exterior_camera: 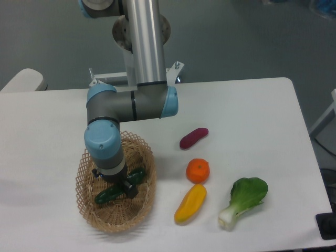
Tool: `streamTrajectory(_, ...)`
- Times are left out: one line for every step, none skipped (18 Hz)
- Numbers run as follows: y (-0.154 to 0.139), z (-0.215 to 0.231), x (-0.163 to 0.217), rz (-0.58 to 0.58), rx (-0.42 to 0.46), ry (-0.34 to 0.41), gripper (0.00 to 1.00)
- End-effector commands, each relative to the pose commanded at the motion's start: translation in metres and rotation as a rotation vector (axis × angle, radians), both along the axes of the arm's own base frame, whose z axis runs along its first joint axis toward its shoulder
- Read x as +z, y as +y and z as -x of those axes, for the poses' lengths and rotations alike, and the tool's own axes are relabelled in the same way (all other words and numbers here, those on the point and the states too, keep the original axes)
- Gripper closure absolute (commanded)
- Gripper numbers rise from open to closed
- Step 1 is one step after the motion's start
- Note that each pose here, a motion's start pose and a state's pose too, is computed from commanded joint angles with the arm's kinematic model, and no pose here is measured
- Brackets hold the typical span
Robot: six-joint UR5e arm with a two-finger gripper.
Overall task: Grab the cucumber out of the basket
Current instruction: 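Close the gripper on the cucumber and lift it from the basket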
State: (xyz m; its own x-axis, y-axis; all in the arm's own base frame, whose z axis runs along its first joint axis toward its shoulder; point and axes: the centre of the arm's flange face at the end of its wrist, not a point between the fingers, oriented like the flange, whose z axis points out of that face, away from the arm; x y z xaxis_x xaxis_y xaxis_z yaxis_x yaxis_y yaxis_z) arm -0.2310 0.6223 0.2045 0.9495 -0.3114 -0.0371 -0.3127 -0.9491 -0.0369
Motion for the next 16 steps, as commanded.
streamTrajectory(0.000, 0.000, 0.000, 0.000, -0.003, 0.000, 0.60)
streamTrajectory(0.000, 0.000, 0.001, -0.001, -0.006, 0.001, 0.67)
streamTrajectory(0.000, 0.001, 0.003, -0.005, -0.006, 0.002, 0.72)
streamTrajectory(0.000, 0.001, 0.005, -0.007, -0.006, 0.003, 0.76)
streamTrajectory(0.000, 0.002, 0.008, -0.011, -0.006, 0.006, 0.78)
streamTrajectory(0.002, 0.004, 0.012, -0.017, -0.005, 0.008, 0.78)
streamTrajectory(0.003, 0.006, 0.017, -0.025, -0.003, 0.013, 0.78)
streamTrajectory(0.007, 0.010, 0.024, -0.039, 0.000, 0.018, 0.78)
streamTrajectory(0.010, 0.013, 0.031, -0.052, -0.001, 0.024, 0.78)
streamTrajectory(0.013, 0.016, 0.038, -0.060, 0.001, 0.032, 0.78)
streamTrajectory(0.014, 0.019, 0.045, -0.070, 0.002, 0.036, 0.78)
streamTrajectory(0.013, 0.024, 0.055, -0.084, 0.010, 0.044, 0.78)
streamTrajectory(0.013, 0.030, 0.064, -0.097, 0.016, 0.050, 0.78)
streamTrajectory(0.012, 0.033, 0.074, -0.109, 0.020, 0.054, 0.78)
streamTrajectory(0.010, 0.039, 0.083, -0.117, 0.029, 0.048, 0.78)
streamTrajectory(0.006, 0.047, 0.093, -0.123, 0.042, 0.040, 0.78)
